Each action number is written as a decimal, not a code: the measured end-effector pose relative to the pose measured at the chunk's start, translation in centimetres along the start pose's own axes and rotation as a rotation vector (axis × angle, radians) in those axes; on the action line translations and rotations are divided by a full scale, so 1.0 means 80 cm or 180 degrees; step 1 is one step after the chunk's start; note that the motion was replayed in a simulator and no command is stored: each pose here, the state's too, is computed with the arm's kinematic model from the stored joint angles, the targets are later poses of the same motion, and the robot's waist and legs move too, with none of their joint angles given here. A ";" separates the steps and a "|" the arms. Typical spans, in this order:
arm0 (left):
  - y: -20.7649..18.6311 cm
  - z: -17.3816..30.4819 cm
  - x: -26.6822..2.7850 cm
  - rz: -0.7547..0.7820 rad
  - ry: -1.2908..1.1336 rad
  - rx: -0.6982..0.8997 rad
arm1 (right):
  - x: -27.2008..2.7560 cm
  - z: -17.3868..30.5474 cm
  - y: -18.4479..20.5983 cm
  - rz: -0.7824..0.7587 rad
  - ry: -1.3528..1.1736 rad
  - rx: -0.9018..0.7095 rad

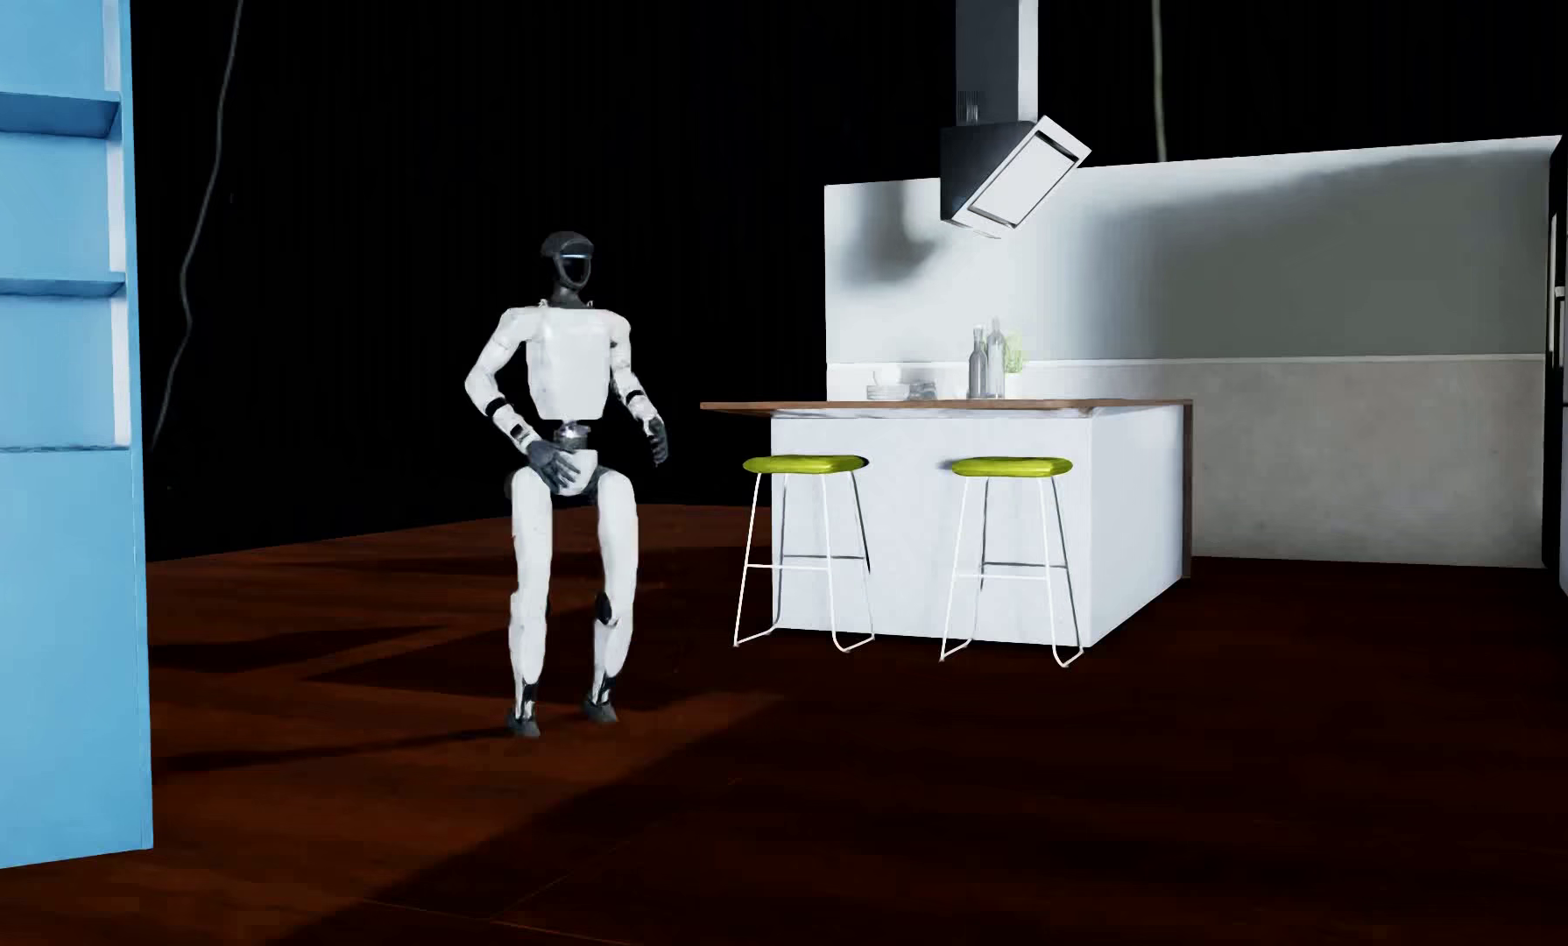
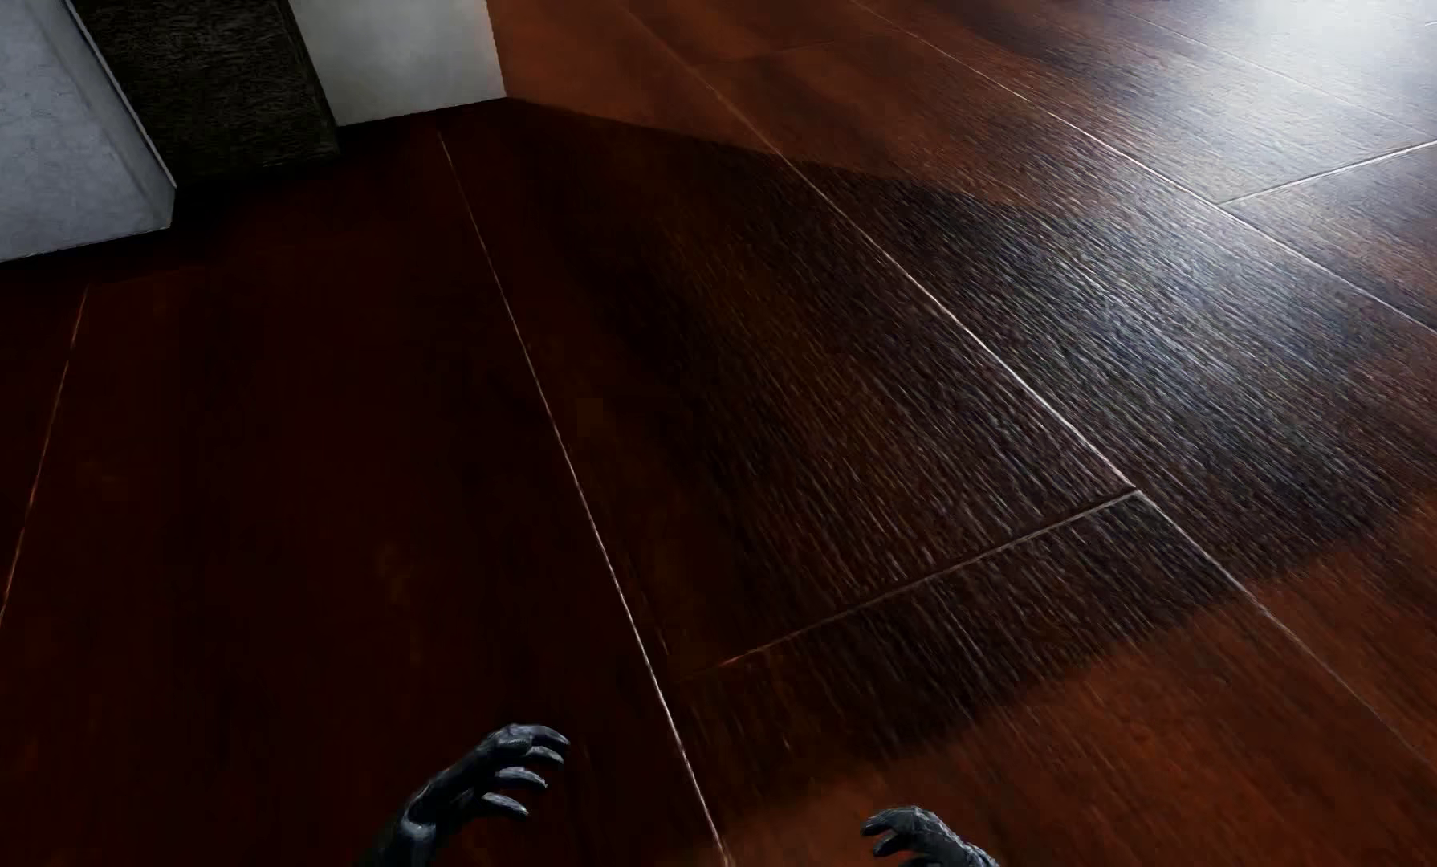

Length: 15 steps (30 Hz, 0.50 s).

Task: Extend forward

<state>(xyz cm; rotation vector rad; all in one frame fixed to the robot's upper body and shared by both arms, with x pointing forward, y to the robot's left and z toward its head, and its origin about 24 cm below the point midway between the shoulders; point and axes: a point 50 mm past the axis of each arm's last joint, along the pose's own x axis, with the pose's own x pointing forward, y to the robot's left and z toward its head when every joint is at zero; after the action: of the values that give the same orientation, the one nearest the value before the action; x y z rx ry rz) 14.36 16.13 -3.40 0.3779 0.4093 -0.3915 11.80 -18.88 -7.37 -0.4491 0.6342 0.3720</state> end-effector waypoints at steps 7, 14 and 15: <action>0.130 0.186 0.040 0.0779 -0.1627 0.1029 | -0.013 -0.103 0.025 0.0248 0.1191 -0.0058; 0.314 0.304 0.104 0.1689 -0.0241 0.2913 | -0.017 -0.136 -0.042 0.0313 0.1756 -0.0962; 0.348 0.290 0.092 0.1902 0.0302 0.3115 | -0.016 -0.136 -0.053 0.0299 0.1793 -0.1077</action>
<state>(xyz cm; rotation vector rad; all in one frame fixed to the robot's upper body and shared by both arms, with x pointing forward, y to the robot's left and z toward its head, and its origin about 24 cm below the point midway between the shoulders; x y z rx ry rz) 39.84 27.99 20.59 1.4358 0.1517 0.0453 7.61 -28.23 -13.14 -0.8639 1.1494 0.4475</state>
